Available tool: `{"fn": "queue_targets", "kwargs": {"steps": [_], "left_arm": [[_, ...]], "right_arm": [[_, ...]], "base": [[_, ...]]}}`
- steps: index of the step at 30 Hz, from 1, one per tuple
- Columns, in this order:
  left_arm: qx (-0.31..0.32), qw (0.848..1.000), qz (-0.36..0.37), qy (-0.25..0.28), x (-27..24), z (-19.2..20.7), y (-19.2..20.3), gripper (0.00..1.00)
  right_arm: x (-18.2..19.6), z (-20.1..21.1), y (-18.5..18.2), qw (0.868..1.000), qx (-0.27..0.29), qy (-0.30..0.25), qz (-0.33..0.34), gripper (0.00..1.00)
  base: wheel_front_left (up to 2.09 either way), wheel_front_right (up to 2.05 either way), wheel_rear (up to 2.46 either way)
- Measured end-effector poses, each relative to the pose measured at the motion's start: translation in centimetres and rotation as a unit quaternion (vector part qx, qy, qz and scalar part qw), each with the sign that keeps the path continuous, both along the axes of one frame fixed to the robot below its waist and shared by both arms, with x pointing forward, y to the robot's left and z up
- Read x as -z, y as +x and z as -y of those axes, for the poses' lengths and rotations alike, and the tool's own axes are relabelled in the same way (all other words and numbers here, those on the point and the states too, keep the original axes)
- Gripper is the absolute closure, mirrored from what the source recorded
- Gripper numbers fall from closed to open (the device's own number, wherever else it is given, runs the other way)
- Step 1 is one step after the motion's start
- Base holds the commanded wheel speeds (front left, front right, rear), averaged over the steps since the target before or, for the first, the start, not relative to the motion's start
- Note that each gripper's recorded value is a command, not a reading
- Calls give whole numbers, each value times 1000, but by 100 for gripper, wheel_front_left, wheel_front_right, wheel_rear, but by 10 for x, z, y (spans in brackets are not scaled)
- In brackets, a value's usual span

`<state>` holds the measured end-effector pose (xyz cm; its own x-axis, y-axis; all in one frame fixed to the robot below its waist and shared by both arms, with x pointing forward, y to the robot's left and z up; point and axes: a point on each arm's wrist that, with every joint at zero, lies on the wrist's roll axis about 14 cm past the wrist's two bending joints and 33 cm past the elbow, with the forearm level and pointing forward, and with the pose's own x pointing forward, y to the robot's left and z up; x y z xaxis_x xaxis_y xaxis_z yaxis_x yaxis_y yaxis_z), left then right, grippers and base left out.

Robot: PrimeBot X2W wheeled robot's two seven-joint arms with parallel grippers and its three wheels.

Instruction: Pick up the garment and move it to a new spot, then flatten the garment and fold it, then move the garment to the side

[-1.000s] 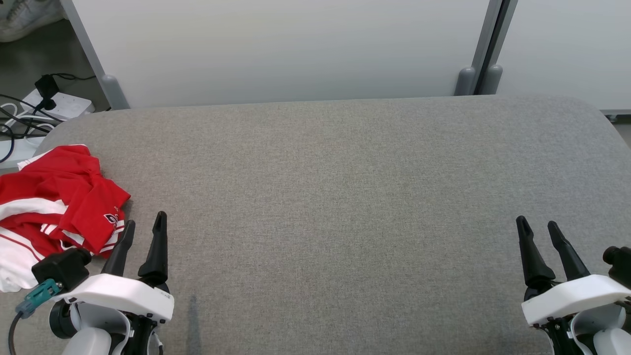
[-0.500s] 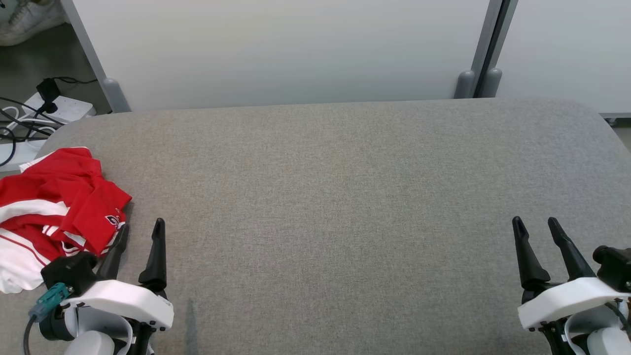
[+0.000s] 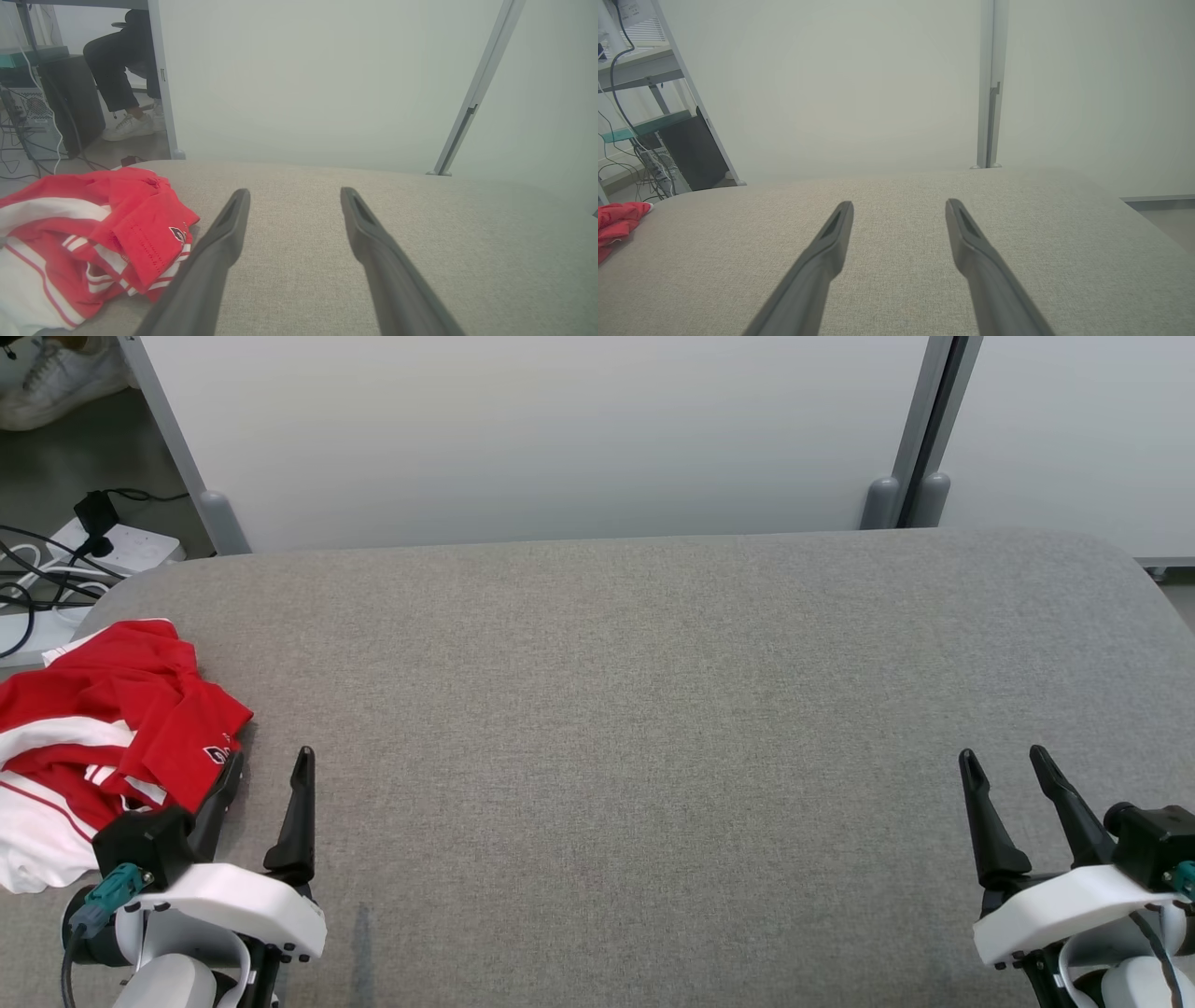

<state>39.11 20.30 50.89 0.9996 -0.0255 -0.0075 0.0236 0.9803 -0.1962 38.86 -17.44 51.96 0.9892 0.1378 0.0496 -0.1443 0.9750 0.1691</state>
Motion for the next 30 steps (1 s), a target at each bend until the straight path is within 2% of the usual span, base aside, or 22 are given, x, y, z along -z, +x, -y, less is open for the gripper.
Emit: {"fn": "queue_targets", "kwargs": {"steps": [6,15,30], "left_arm": [[3,1000,1,12,0,1,1,0],[5,998,1,60,1,-5,2,0],[-2,998,-15,53,10,-8,2,0]], "right_arm": [[-1,1,-1,1000,0,-21,7,0],[-2,1,-3,999,-1,-51,17,0],[1,4,-3,999,5,-46,14,0]], "base": [[0,0,0],[0,0,0],[0,0,0]]}}
